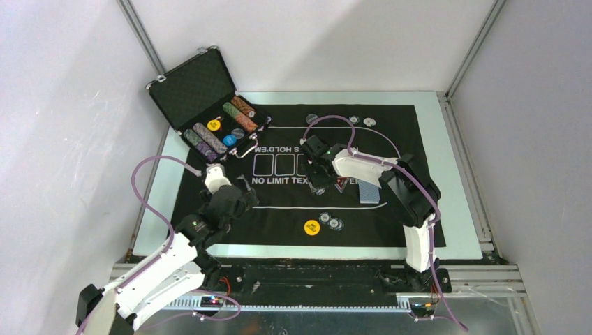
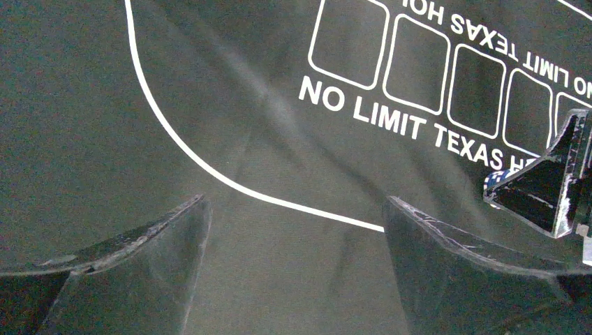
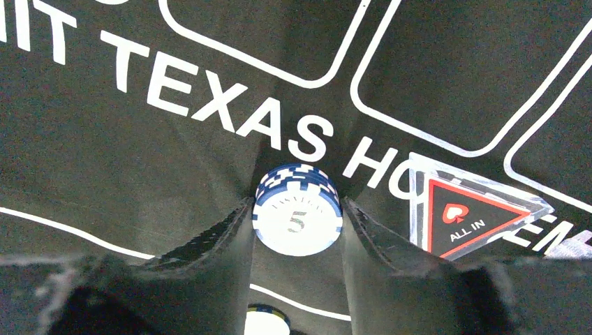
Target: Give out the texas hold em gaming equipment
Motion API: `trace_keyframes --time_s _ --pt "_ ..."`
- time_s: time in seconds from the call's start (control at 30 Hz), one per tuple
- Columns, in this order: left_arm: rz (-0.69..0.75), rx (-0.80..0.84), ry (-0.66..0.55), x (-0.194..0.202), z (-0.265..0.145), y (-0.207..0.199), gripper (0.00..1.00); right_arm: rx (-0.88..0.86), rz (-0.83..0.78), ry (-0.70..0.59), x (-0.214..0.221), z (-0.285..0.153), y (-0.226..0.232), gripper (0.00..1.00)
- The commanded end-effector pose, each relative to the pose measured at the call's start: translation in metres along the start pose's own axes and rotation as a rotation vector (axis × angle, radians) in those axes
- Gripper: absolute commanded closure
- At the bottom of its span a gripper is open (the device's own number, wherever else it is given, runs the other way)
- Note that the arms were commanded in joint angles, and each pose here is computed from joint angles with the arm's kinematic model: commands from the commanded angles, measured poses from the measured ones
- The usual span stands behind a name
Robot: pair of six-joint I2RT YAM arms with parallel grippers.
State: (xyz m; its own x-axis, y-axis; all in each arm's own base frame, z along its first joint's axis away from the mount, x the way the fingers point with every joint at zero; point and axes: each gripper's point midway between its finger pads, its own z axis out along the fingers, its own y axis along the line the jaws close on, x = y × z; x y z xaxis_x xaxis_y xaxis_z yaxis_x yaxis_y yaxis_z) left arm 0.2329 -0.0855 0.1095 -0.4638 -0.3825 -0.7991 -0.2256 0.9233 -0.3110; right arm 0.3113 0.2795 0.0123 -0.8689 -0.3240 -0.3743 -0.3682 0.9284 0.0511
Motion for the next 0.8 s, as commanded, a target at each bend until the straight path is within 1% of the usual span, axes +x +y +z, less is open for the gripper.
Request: trace_keyframes --time_s 0.0,0.13,0.17,0.4,0.77 --pt "-0.001 -0.013 -0.007 0.002 0.003 0.004 0.02 0.021 0.005 0.002 0.002 0.002 -0.002 0.57" --pt "-0.002 -0.013 -0.007 0.002 0.003 0.004 0.02 0.022 0.005 -0.022 -0.003 -0.005 -0.002 0.65" --pt "-0.001 -0.013 -0.006 0.002 0.003 0.004 0.02 0.021 0.002 -0.034 -0.006 -0.008 -0.002 0.66" --pt "-0.001 -0.011 -0.005 0.002 0.003 0.004 0.02 0.021 0.002 -0.085 -0.018 -0.025 -0.003 0.67" --pt "-0.003 -0.010 -0.007 0.002 0.002 0.004 0.02 0.008 0.004 -0.108 -0.024 -0.035 -0.002 0.68"
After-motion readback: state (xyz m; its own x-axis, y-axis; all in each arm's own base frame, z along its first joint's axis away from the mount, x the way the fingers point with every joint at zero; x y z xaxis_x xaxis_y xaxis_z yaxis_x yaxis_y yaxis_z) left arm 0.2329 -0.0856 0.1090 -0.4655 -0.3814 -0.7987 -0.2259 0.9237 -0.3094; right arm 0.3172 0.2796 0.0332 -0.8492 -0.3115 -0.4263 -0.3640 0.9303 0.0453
